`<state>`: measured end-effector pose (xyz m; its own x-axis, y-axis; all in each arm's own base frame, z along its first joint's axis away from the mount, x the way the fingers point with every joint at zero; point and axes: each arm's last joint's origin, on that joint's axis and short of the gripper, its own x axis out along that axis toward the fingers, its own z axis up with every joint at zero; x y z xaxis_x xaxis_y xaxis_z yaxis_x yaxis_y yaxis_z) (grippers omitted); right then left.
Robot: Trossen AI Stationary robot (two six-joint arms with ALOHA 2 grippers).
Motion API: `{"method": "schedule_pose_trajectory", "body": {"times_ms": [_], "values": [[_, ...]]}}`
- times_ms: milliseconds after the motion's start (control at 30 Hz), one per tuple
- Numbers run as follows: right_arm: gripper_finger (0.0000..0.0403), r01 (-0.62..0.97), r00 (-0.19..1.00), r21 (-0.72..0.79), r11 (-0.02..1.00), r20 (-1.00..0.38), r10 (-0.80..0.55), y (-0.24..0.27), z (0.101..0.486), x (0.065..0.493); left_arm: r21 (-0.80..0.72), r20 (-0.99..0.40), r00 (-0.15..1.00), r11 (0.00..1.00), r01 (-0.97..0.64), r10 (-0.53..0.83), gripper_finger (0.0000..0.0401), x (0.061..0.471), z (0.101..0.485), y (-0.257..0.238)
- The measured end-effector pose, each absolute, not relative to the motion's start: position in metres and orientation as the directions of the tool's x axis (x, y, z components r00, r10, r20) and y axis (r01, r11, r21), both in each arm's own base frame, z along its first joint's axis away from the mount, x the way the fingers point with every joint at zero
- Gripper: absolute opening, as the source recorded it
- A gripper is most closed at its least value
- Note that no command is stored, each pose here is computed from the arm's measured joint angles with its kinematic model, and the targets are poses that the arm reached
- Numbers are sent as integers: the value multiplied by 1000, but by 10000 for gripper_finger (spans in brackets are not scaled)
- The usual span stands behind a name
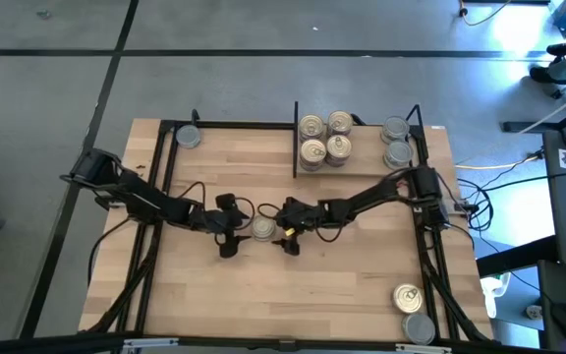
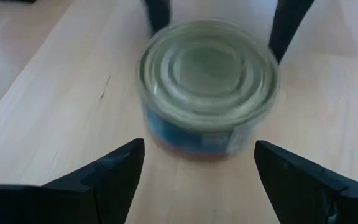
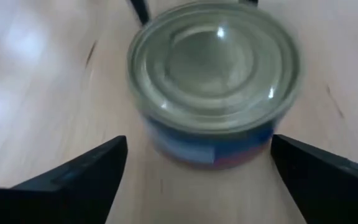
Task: Stack canned seafood by type on shelf
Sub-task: Put the blue tuna can on the shelf
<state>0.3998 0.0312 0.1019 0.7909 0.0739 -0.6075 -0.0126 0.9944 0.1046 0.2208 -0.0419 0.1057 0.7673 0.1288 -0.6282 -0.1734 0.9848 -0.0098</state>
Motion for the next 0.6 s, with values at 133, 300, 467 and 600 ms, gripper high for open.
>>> {"method": "schedule_pose_trajectory", "body": {"times_ms": [133,300,467,600], "values": [[398,-6,797,68,998,-602,46,31,98,408,5,-629,768,988,-154,123,304,223,101,-43],[390,-32,805,43,999,-592,51,32,95,414,10,-619,777,990,-143,119,304,227,93,-44],[389,-44,809,34,998,-585,55,32,96,415,12,-606,787,990,-140,118,304,231,86,-45],[389,-47,811,31,998,-582,57,32,96,416,3,-604,788,989,-149,121,305,232,84,-45]]}}
